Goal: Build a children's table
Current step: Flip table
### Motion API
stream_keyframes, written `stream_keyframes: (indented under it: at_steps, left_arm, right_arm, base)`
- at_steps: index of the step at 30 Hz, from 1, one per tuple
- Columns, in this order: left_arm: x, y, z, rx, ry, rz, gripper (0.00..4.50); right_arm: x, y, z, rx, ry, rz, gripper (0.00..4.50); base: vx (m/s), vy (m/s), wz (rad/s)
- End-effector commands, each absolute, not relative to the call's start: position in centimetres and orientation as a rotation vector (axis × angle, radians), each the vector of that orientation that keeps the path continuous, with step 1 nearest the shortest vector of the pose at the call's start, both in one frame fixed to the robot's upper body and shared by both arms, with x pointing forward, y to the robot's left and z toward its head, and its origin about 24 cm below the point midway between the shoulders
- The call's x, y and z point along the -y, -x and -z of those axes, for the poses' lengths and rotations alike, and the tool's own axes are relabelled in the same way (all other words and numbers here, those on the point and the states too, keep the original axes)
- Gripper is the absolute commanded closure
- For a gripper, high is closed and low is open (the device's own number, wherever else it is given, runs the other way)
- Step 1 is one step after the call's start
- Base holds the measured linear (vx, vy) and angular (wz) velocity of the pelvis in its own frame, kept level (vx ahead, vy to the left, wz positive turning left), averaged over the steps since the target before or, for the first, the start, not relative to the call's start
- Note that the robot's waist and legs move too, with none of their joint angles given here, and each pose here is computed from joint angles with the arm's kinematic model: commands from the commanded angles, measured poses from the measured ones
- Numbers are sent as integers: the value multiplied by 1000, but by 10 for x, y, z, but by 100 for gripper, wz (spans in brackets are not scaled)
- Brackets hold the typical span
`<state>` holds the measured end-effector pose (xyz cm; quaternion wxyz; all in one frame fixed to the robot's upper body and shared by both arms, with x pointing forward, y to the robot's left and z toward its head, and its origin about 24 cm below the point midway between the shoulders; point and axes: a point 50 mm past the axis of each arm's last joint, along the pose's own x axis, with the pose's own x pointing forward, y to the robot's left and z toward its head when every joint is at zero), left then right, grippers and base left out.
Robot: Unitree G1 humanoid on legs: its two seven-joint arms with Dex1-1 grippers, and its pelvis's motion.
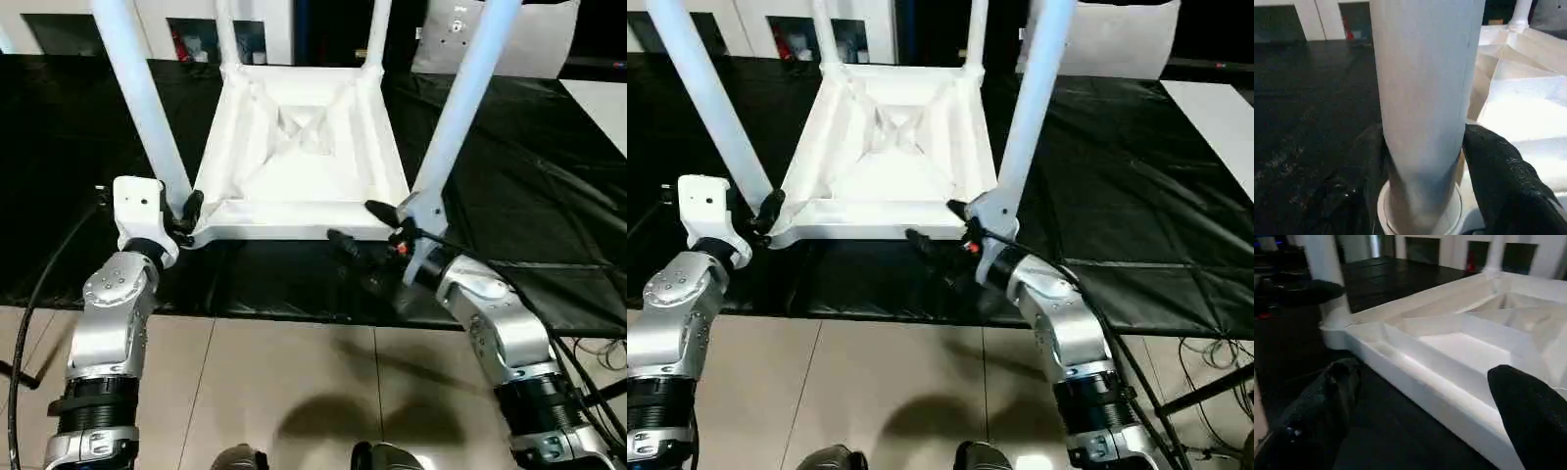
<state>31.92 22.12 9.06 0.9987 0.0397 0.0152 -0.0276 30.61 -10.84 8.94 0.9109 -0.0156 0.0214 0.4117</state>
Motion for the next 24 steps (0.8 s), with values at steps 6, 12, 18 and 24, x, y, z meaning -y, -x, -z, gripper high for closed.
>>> stream_keyframes:
  at_steps: [6,12,18,24]
  left_arm:
    - [-216,-324,-89,-35,-74,54,248]
    - [-211,-325,-88,-46,-41,76,252]
    - [-200,-329,-85,-85,154,57,252]
    - [-186,-328,-83,-121,460,23,252]
  right_arm:
    - [101,-301,-90,-45,38,-886,0]
    - [97,-299,-89,-51,40,-902,0]
    - [94,-300,-87,-65,37,-897,0]
    - [90,-301,-85,-87,21,-878,0]
  base:
    - [0,0,0]
    - [0,0,0]
    - [0,0,0]
    - [0,0,0]
